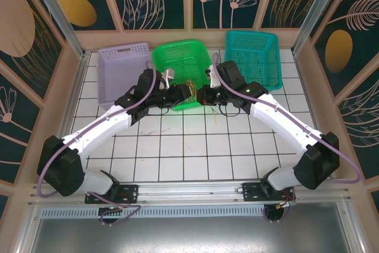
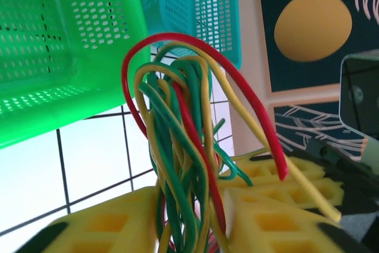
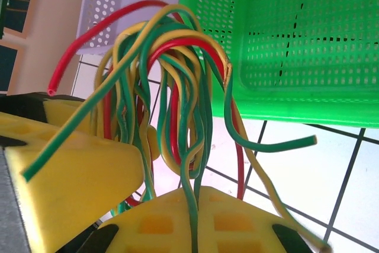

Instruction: Untangle the cables

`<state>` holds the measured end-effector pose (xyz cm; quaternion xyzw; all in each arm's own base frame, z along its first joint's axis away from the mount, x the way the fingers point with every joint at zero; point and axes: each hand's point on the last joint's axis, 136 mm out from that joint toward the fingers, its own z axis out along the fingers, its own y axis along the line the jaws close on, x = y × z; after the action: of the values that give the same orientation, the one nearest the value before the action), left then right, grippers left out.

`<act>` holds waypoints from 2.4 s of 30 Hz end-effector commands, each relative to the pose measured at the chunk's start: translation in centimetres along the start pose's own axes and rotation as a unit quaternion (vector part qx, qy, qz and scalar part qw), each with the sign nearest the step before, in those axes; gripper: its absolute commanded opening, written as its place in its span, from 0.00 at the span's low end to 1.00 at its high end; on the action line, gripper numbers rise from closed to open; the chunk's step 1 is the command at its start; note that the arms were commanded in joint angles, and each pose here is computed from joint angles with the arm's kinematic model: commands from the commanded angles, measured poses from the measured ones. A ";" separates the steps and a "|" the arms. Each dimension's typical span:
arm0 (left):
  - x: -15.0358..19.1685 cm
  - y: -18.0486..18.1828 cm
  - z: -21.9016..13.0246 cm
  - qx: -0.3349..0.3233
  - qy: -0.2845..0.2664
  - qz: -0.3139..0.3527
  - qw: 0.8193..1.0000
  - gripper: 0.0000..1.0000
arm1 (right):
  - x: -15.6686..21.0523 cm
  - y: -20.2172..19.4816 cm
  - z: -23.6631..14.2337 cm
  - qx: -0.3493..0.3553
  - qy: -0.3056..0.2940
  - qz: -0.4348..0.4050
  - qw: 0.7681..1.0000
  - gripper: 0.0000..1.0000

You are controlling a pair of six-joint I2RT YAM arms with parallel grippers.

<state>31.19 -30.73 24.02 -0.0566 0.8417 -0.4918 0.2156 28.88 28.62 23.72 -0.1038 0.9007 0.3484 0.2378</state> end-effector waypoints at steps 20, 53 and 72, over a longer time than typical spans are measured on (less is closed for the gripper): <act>1.4 -5.9 -0.2 0.126 0.073 0.109 0.983 0.00 | -4.3 0.0 -8.4 -0.160 -0.081 0.036 0.983 0.72; 1.8 -9.5 -0.1 0.166 0.146 0.118 0.968 0.00 | -3.0 -11.1 -3.0 0.163 -0.093 -0.024 0.982 0.00; 5.6 -2.9 -1.1 0.025 0.229 0.092 0.969 0.00 | -10.6 -12.4 -13.7 0.526 -0.257 -0.508 0.632 0.00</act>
<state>30.23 -34.86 26.44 0.1389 0.8342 -0.5076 0.1648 34.59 20.93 26.13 -0.4102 0.6563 -0.1243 0.6209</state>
